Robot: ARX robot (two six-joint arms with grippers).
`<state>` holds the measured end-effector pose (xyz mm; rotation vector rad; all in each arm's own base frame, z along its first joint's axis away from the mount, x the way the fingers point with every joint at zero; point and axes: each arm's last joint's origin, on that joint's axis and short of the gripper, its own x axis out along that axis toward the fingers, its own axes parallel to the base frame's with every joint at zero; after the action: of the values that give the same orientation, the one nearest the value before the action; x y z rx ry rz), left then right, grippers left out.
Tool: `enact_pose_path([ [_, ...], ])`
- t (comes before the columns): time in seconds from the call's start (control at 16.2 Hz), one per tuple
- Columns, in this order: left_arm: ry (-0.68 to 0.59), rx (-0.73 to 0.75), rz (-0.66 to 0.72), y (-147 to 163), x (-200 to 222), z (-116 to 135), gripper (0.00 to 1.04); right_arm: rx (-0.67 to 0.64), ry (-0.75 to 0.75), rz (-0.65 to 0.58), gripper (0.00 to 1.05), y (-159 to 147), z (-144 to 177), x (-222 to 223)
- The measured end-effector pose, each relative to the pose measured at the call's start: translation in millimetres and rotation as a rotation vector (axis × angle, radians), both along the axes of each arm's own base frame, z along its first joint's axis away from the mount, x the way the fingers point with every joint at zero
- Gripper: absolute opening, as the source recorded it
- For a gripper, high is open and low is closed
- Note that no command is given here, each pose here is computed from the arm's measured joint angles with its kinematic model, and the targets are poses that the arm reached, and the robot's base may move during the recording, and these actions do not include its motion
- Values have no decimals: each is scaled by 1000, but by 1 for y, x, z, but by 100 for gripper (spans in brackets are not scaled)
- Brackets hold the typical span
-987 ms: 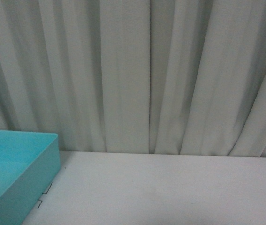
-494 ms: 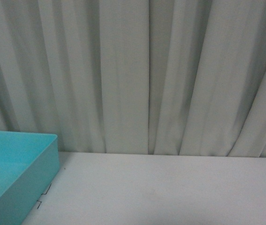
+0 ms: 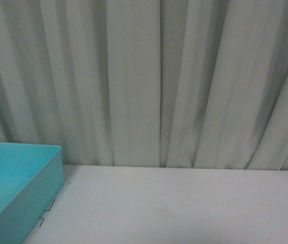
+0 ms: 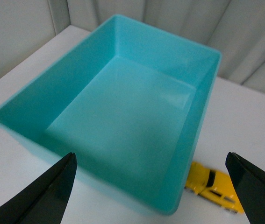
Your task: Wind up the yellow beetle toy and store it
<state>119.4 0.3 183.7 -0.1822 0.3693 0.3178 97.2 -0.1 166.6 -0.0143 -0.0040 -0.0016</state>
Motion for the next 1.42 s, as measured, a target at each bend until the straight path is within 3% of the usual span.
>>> enact_pose_path([
  [0.25,-50,-30,-103,-17,62,26,98,0,2,2,98,0,0,0],
  [0.49,10,54,-425,-56,111,30,98,0,1,1,98,0,0,0],
  [0.8,230,362,-975,-101,110,-5,98,0,1,1,98,0,0,0],
  [0.99,407,590,-1180,-110,114,-34,98,0,1,1,98,0,0,0],
  [1.42,689,904,-1321,-103,149,-86,98,0,1,1,98,0,0,0],
])
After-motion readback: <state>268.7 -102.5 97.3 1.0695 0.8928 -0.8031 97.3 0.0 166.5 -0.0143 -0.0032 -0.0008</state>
